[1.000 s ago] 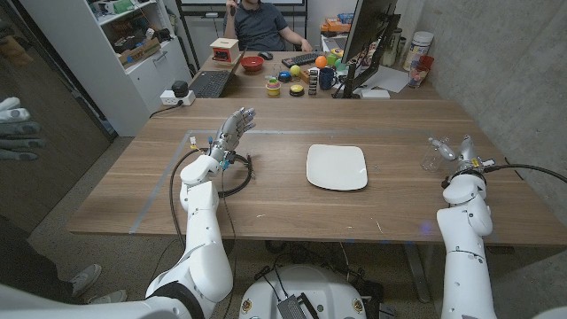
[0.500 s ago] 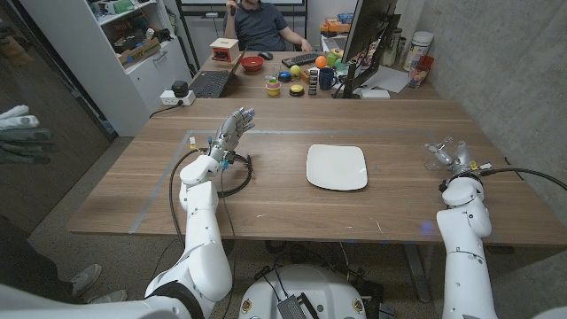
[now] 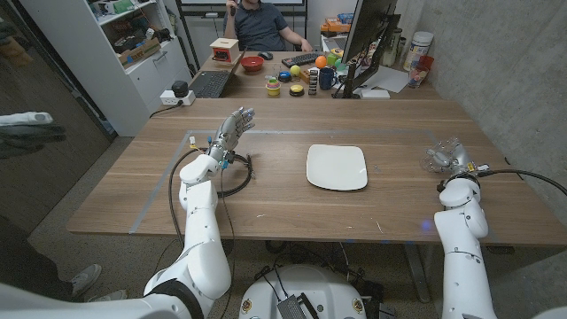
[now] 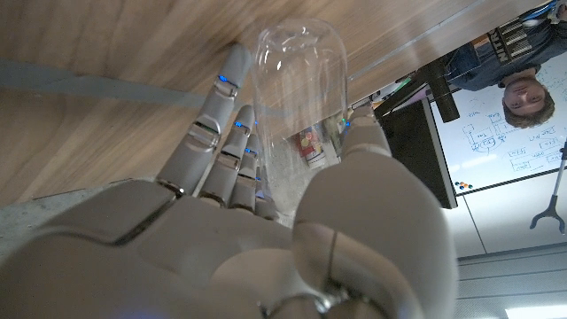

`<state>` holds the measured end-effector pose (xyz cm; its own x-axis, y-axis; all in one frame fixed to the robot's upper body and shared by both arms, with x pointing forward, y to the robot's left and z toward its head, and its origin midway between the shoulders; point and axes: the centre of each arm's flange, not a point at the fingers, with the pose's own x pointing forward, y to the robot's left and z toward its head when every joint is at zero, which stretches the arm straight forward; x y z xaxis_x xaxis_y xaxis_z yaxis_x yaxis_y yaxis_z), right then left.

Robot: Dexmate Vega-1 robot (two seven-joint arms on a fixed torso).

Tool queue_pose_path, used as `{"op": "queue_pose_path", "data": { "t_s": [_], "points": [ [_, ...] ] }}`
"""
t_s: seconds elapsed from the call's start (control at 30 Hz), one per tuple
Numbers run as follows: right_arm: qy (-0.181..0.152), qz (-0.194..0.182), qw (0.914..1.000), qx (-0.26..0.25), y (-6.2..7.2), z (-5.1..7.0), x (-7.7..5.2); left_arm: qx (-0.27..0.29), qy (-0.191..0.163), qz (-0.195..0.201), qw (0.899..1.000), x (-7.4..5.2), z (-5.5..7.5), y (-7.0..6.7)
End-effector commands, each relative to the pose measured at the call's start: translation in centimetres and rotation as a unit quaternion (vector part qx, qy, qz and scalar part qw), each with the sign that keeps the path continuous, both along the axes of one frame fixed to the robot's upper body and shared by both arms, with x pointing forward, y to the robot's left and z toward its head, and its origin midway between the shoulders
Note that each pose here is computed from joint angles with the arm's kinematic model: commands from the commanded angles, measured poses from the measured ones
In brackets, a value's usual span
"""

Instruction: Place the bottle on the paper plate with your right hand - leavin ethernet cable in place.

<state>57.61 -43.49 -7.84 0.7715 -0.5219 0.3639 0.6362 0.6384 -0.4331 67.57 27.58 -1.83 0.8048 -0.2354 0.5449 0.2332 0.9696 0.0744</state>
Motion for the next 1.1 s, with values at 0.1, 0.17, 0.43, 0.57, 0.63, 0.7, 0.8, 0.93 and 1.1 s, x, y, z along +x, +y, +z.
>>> {"op": "queue_pose_path", "data": {
  "t_s": [0.1,0.17,0.43,0.57,0.63,0.7,0.8,0.93,1.1],
  "points": [
    [-0.037,-0.019,0.9991,-0.013,0.2,0.3,0.2,-0.002,0.002,0.003,1.000,0.4,0.1,0.2],
    [-0.037,-0.019,0.9991,-0.012,0.1,0.4,0.3,-0.002,0.002,0.002,1.000,0.4,0.1,0.2],
    [-0.035,-0.024,0.9986,-0.032,0.5,1.4,0.3,-0.003,0.003,0.001,1.000,0.7,0.2,0.3],
    [-0.038,-0.026,0.9977,-0.048,1.0,2.2,0.0,-0.004,0.005,-0.001,1.000,0.9,0.0,0.3],
    [-0.039,-0.030,0.9973,-0.055,1.1,2.7,-0.2,-0.003,0.005,-0.001,1.000,0.9,0.0,0.3],
    [-0.040,-0.027,0.9970,-0.061,1.2,3.1,-0.3,-0.003,0.004,-0.001,1.000,1.0,0.0,0.4],
    [-0.038,-0.031,0.9963,-0.071,1.4,3.6,-0.6,-0.006,0.003,-0.002,1.000,1.0,0.0,0.4],
    [-0.033,-0.027,0.9952,-0.088,1.8,4.4,-1.0,-0.007,0.004,-0.001,1.000,1.1,0.0,0.5],
    [-0.027,-0.027,0.9932,-0.110,2.2,4.8,-1.4,-0.007,0.005,-0.001,1.000,1.2,-0.2,0.7]
  ]
}}
